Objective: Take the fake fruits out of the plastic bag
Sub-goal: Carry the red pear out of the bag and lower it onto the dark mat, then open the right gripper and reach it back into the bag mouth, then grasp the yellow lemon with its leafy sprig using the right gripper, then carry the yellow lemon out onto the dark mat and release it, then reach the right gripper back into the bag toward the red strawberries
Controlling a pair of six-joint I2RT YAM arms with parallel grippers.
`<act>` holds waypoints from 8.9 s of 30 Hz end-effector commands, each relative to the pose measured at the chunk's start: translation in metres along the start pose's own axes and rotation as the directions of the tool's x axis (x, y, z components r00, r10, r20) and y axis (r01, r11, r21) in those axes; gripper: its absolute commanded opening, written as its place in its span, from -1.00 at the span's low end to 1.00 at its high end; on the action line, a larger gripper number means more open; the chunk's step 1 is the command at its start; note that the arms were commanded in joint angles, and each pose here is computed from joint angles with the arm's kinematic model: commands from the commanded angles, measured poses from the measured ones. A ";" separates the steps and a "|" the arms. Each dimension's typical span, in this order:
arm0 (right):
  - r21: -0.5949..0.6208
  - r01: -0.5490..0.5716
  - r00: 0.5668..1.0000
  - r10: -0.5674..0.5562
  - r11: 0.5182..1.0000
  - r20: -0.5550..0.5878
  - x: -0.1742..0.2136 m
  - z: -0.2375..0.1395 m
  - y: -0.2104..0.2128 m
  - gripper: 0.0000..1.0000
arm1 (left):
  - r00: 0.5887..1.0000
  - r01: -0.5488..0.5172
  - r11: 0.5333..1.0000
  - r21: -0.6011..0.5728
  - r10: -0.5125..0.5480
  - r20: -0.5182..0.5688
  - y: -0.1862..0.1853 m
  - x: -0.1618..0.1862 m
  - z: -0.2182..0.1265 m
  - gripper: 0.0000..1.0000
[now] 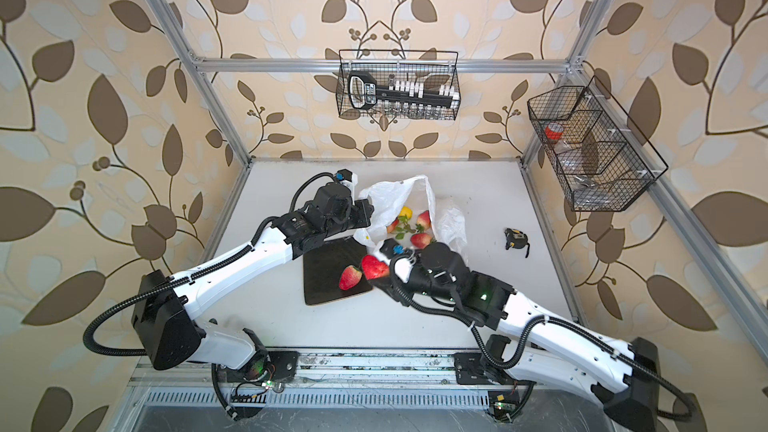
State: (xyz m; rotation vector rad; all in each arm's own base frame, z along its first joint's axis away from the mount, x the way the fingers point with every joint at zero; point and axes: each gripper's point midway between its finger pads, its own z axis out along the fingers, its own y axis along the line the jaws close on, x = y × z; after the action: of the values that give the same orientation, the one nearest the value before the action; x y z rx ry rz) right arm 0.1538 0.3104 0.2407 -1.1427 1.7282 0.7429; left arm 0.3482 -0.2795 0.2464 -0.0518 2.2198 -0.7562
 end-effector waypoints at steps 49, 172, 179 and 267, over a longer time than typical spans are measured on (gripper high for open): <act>0.055 0.146 0.985 -0.140 0.988 -0.105 0.032 0.163 0.008 0.69 | 0.988 -0.150 0.989 -0.007 0.150 0.046 -0.003 -0.035 -0.031 -1.00; 0.315 -0.479 0.852 0.520 0.820 -0.059 0.035 -0.021 -0.147 -1.00 | 0.996 -0.067 0.998 -0.021 0.068 0.055 -0.008 -0.019 0.000 -1.00; 0.134 -0.354 0.929 0.364 0.926 -0.060 0.003 -0.038 -0.086 -1.00 | 0.996 -0.079 0.997 -0.014 0.079 0.044 -0.011 -0.019 0.003 -1.00; 0.081 0.067 0.991 -0.057 0.994 -0.122 0.013 0.031 -0.038 -0.02 | 0.975 -0.219 0.975 -0.027 0.220 0.013 -0.011 -0.028 0.002 -1.00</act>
State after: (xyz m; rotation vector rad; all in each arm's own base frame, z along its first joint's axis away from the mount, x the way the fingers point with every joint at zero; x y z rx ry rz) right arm 0.2131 0.3357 0.2172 -1.2997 1.6757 0.4759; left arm 0.3656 -0.2790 0.2552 0.1568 2.2181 -0.5844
